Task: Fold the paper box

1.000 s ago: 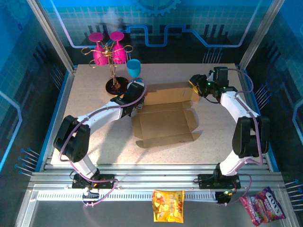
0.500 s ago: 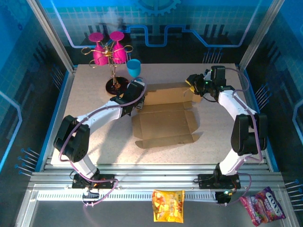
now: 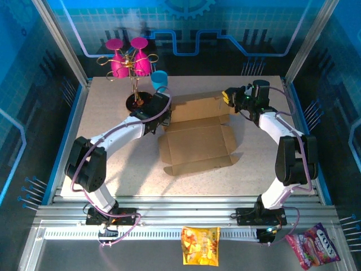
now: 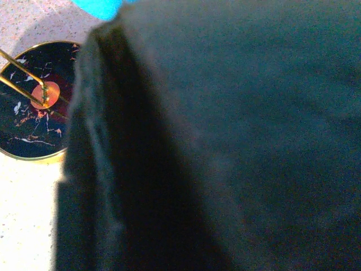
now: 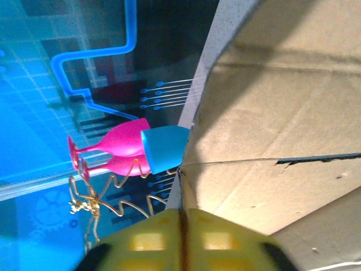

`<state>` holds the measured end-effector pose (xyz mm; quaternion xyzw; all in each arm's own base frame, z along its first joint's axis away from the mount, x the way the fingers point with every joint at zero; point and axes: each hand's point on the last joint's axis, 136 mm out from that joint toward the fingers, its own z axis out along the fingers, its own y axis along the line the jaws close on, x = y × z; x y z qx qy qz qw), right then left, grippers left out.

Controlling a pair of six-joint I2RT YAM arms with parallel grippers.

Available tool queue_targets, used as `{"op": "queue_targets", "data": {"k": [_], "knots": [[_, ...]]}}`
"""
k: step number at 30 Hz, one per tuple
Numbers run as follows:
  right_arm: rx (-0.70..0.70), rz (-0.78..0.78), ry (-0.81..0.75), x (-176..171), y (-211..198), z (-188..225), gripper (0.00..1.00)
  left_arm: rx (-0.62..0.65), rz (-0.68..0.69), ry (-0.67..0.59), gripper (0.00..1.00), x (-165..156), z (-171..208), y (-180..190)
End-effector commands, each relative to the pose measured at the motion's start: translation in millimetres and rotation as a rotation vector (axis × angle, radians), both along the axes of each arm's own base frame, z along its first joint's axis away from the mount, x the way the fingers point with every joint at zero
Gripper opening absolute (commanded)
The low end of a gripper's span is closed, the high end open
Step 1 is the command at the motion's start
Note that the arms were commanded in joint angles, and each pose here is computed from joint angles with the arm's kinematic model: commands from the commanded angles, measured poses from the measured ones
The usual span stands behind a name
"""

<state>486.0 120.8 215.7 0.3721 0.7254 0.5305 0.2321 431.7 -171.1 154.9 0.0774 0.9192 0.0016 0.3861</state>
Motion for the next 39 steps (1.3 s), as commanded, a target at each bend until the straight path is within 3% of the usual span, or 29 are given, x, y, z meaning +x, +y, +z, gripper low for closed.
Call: {"op": "queue_targets", "data": {"k": [1, 3, 6, 11, 16, 24, 39], "knots": [[0.005, -0.059, -0.106, 0.7, -13.5, 42.9, 0.4, -0.074, -0.001, 0.0, 0.0, 6.7, 24.0, -6.7], [-0.079, -0.096, -0.126, -10.8, -30.4, 50.2, 0.47, -0.094, 0.009, 0.009, 0.0, 8.6, 33.4, -3.8], [-0.195, -0.124, -0.12, -33.0, -53.3, 42.6, 0.49, -0.113, 0.008, 0.037, 0.0, 9.2, 47.0, -2.5], [-0.355, -0.047, -0.065, -63.6, -63.2, 7.8, 0.49, -0.125, 0.009, 0.096, 0.0, 5.0, 60.8, -0.9], [-0.484, 0.055, -0.027, -71.0, -58.0, -16.2, 0.52, -0.105, 0.01, 0.133, 0.0, 0.8, 66.0, 1.6], [-0.545, 0.145, -0.012, -62.6, -51.6, -43.9, 0.55, -0.101, 0.022, 0.158, 0.0, 0.0, 69.8, 3.5], [-0.474, 0.215, 0.0, -52.8, -21.6, -65.1, 0.55, -0.127, 0.03, 0.182, 0.0, -1.1, 70.4, 1.2]]}}
